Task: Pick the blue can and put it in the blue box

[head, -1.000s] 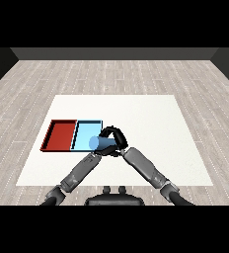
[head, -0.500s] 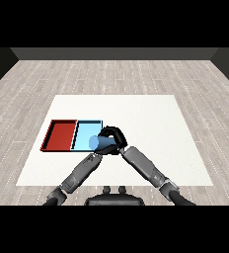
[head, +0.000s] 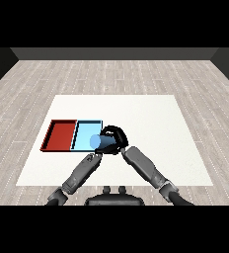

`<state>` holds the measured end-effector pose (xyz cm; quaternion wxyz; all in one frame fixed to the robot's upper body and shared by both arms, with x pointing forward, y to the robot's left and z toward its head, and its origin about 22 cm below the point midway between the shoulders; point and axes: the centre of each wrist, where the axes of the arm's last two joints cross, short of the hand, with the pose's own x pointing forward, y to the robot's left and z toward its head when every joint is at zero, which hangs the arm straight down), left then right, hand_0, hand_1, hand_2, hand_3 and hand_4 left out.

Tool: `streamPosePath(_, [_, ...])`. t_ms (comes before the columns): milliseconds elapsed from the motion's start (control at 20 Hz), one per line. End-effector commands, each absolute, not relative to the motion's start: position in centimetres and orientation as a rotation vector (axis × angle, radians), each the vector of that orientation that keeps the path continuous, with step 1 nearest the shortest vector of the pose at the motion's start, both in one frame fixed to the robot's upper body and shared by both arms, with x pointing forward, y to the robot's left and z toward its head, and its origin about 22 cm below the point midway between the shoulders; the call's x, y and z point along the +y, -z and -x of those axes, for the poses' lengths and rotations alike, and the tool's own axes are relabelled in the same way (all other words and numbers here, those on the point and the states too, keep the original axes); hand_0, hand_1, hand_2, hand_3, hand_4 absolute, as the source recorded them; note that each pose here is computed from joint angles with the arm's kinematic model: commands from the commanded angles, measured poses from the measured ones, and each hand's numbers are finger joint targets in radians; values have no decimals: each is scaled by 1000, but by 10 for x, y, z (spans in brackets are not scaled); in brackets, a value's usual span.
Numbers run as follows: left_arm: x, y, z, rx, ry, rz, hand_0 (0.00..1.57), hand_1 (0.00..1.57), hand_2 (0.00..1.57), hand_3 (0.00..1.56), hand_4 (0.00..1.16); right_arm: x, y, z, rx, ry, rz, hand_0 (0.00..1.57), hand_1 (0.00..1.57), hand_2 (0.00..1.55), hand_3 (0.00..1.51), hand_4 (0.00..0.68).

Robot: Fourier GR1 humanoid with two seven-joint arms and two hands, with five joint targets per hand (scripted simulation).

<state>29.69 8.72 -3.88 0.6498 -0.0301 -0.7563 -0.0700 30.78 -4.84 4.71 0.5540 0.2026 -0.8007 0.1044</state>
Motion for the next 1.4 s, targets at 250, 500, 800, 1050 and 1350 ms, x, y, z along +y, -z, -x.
streamPosePath(250, [82, 28, -312, -1735, 123, 100, 1571, 1571, 1516, 1448, 1097, -50, -48, -302, -1851, -218, -476, 0, 0, 0, 0, 0])
streamPosePath(500, [81, 25, -316, -1746, 120, 93, 1571, 1571, 1549, 1480, 1137, -50, -54, -293, -1862, -204, -476, 0, 0, 0, 0, 0])
streamPosePath(800, [85, 49, -303, -1726, 150, 25, 1571, 1571, 1571, 1506, 1134, -71, -50, -298, -1853, -142, -503, 0, 0, 0, 0, 0])
streamPosePath(1050, [98, 45, -297, -1752, 149, 0, 1571, 1571, 1571, 1500, 1131, -98, -69, -292, -1881, -149, -478, 0, 0, 0, 0, 0])
streamPosePath(1350, [103, 52, -305, -1745, 148, -9, 1571, 1571, 1571, 1494, 1125, -144, -67, -277, -1938, -55, -447, 0, 0, 0, 0, 0])
